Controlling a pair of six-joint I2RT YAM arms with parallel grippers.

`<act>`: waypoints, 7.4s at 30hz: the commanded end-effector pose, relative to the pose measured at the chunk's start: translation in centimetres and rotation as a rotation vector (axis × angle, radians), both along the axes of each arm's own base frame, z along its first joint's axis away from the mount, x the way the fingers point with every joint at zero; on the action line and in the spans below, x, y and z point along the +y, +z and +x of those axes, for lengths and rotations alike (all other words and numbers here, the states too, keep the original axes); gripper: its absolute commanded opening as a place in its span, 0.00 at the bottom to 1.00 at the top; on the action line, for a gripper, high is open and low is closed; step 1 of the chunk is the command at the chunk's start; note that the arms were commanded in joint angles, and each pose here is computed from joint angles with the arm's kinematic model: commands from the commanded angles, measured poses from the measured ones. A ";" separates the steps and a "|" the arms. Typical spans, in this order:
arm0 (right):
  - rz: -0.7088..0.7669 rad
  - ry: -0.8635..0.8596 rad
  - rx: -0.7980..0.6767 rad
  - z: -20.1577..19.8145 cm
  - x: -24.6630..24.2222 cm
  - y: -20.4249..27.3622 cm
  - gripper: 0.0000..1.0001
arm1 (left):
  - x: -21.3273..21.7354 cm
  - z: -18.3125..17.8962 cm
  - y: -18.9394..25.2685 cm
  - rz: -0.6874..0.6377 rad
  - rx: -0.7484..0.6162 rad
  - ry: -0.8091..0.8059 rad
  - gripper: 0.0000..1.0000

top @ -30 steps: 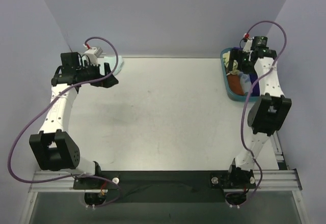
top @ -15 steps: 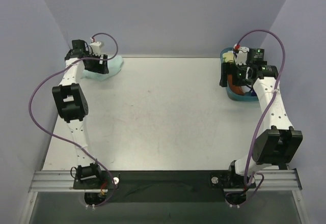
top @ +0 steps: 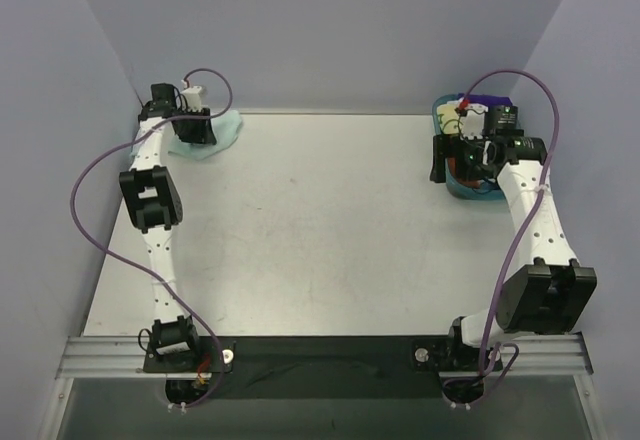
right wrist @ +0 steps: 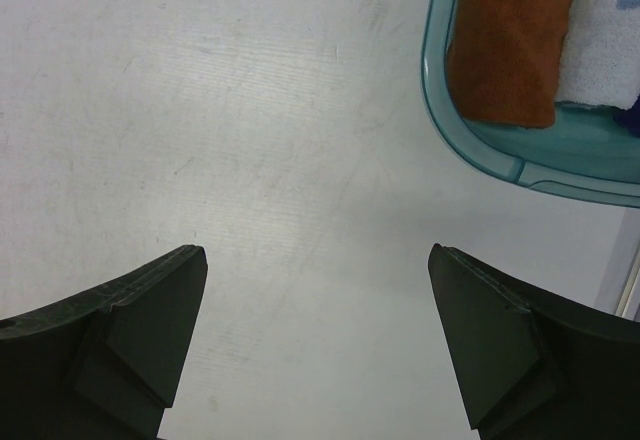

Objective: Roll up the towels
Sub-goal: Move the towel to the center of the board, then flatten the towel

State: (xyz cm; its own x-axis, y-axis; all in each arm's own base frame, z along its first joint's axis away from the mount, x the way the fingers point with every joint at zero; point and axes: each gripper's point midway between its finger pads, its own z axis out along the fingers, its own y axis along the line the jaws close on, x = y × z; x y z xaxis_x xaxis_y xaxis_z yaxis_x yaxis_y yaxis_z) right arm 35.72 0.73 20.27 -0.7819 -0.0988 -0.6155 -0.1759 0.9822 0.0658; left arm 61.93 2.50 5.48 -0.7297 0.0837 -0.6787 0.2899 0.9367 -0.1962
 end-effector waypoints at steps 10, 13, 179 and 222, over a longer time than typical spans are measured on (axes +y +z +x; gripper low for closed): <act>0.088 0.045 0.023 -3.8 1.6 1.7 1.00 | -13.2 -11.1 1.2 -0.081 0.161 -0.326 0.00; 0.153 0.066 0.058 -4.4 2.9 1.1 1.00 | -19.8 -18.8 4.5 -0.058 0.119 -0.471 0.00; -0.056 0.386 -0.054 -12.1 5.7 0.0 0.00 | -10.5 -37.5 19.6 0.017 -0.201 -0.124 0.00; -0.108 0.383 0.505 -8.9 6.9 -11.8 0.11 | -11.1 -35.2 2.1 0.100 0.289 -0.412 0.05</act>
